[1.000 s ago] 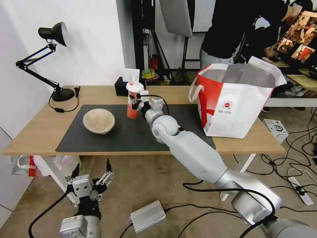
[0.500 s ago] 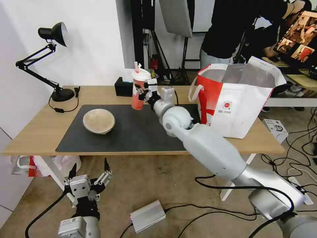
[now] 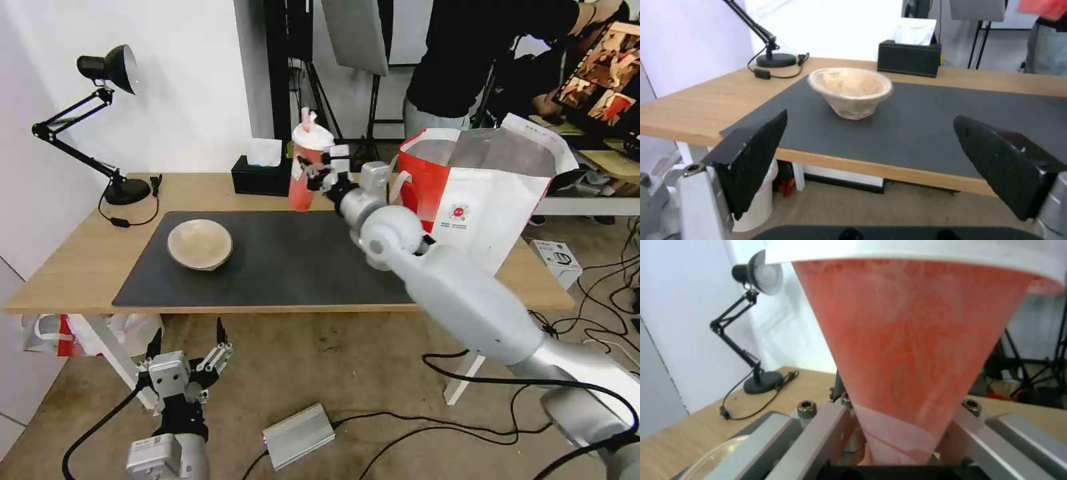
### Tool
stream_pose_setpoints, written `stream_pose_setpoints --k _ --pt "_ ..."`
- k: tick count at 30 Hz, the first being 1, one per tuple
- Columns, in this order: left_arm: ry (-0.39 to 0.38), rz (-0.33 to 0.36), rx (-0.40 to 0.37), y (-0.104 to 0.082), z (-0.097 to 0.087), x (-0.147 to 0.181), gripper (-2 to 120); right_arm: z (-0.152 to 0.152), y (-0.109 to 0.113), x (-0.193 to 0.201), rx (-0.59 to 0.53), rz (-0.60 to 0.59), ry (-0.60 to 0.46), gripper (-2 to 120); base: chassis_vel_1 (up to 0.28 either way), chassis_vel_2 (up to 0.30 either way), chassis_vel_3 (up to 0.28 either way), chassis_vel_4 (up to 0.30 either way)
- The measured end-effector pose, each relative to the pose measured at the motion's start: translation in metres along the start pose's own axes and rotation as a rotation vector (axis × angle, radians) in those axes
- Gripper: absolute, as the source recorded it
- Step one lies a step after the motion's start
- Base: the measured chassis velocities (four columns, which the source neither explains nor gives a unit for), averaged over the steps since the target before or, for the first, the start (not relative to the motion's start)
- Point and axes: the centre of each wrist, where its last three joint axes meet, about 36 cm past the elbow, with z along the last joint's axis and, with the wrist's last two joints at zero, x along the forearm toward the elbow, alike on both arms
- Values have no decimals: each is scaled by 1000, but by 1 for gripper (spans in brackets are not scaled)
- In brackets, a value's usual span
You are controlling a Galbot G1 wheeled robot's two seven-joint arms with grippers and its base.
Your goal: Pick up the trash from the table and place it into the takeout bag.
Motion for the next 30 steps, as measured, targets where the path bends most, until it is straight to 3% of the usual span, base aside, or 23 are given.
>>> stream_pose_setpoints --k 9,30 --pt "-1 8 1 -2 0 1 100 -38 -28 45 41 28 -34 6 0 0 0 0" --pt "-2 6 -5 -2 1 0 100 -81 -58 82 55 82 -82 6 0 0 0 0"
